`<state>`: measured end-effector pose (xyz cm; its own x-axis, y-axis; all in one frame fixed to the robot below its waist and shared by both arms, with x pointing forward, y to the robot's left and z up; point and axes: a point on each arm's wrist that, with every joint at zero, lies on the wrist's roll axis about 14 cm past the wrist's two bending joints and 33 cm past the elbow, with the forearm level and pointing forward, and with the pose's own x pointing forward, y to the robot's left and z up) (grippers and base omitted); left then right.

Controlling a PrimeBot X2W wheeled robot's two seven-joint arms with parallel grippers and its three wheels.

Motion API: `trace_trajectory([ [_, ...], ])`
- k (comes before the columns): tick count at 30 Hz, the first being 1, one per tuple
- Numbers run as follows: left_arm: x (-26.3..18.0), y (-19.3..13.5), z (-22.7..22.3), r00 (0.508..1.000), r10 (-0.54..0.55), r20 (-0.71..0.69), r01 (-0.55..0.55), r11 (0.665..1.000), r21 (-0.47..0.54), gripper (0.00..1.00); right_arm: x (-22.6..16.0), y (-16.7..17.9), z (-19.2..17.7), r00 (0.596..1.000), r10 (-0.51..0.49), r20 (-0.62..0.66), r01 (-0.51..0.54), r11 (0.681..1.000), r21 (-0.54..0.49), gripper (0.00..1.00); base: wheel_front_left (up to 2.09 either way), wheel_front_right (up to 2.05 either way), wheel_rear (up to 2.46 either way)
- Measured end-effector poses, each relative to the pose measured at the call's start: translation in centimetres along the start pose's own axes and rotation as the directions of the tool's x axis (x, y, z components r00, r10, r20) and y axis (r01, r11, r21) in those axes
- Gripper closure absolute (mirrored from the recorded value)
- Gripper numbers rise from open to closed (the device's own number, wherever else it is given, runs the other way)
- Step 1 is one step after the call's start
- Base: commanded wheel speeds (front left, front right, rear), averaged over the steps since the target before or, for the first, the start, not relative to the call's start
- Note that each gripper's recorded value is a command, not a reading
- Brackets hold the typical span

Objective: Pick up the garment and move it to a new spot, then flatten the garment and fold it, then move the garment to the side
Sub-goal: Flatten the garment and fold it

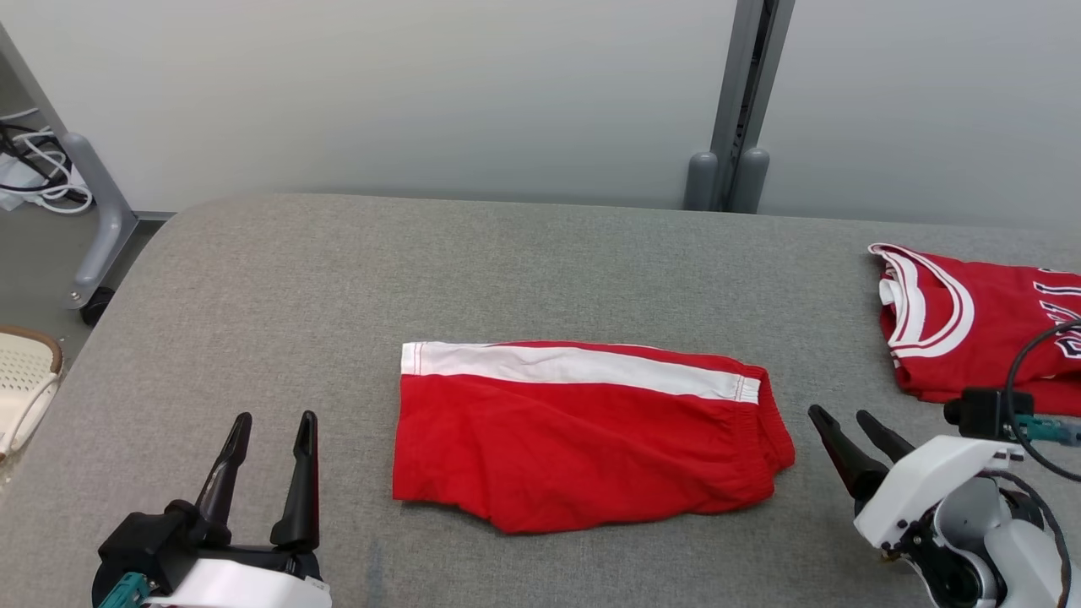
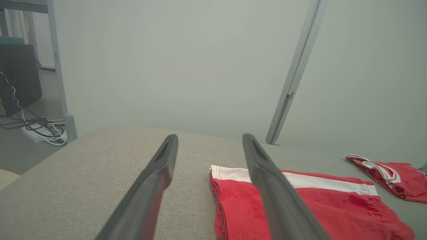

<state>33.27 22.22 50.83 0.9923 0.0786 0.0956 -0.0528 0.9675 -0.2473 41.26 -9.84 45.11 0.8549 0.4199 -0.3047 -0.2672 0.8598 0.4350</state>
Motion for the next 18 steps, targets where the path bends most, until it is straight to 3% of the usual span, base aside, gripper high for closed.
trace_trajectory([
  [10, -0.7, 0.7, -0.3, 0.999, 0.034, -0.007, -0.034, 0.999, -0.006, 0.0, 3.2, 0.2, -0.6, 0.982, -0.01, -0.19, 0.028, 0.995, 0.095, 0.0, 0.0, 0.0, 0.0],
  [18, -1.1, 1.3, -0.6, 0.998, 0.055, -0.019, -0.055, 0.998, -0.01, 0.0, 5.2, 1.4, -2.9, 0.934, 0.003, -0.357, 0.041, 0.992, 0.116, 0.0, 0.0, 0.0, 0.0],
])
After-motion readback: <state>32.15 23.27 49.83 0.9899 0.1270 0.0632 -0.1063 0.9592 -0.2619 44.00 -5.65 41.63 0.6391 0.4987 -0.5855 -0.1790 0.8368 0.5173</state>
